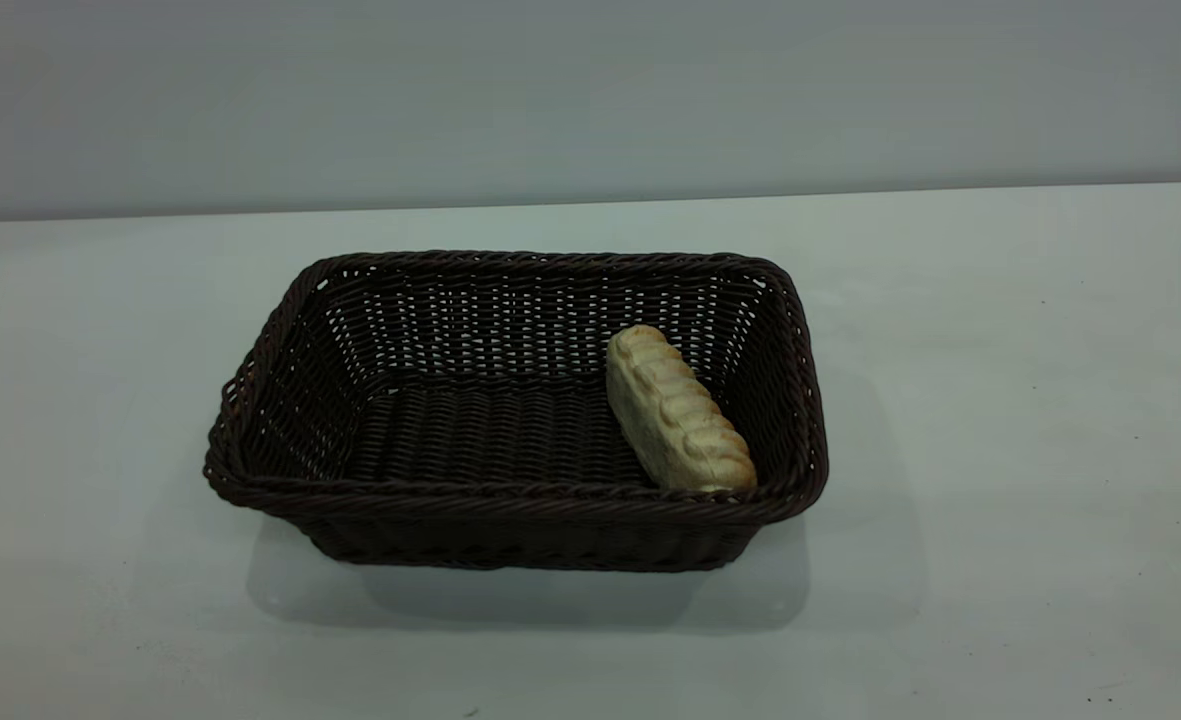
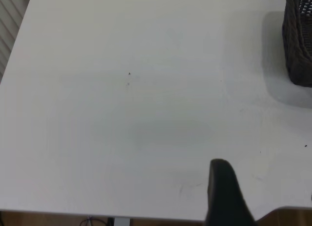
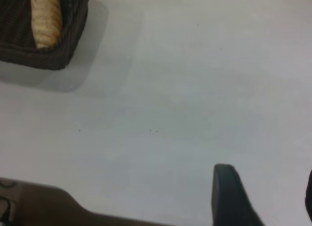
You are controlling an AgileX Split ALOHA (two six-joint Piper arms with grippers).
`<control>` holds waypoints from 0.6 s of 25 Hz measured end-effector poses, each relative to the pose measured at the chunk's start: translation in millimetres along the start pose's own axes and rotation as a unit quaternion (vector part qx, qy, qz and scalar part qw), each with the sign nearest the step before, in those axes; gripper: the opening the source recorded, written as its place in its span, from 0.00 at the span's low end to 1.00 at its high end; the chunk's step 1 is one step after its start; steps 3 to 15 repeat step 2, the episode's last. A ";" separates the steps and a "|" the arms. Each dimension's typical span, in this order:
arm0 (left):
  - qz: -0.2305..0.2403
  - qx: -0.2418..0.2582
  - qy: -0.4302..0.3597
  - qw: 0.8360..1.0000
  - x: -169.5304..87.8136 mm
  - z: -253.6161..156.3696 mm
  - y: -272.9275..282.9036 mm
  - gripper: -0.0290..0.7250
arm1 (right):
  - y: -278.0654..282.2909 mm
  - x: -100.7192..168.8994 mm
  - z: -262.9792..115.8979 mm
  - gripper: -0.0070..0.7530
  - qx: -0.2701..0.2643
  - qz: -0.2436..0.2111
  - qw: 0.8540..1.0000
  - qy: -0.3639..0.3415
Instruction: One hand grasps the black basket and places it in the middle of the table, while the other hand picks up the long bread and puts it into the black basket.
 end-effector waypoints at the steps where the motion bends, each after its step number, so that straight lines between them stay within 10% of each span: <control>1: 0.000 0.000 0.000 1.000 0.0 0.0 0.0 0.69 | 0.0 0.0 0.0 0.47 0.000 0.000 1.000 0.000; 15: 0.000 0.000 0.000 1.000 0.0 0.0 0.0 0.69 | 0.0 0.0 0.0 0.47 0.000 0.000 1.000 0.000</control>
Point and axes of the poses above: a point on each arm's last joint axis where the gripper is mounted, y pointing back along that axis away from the gripper, x along the wrist's bending axis when the last joint is at zero, z = x × y, the point moved 9 cm from there along -y, pointing out along that axis toward the gripper, and after that the axes turned 5 degrees about -y, right-handed, at the moved point
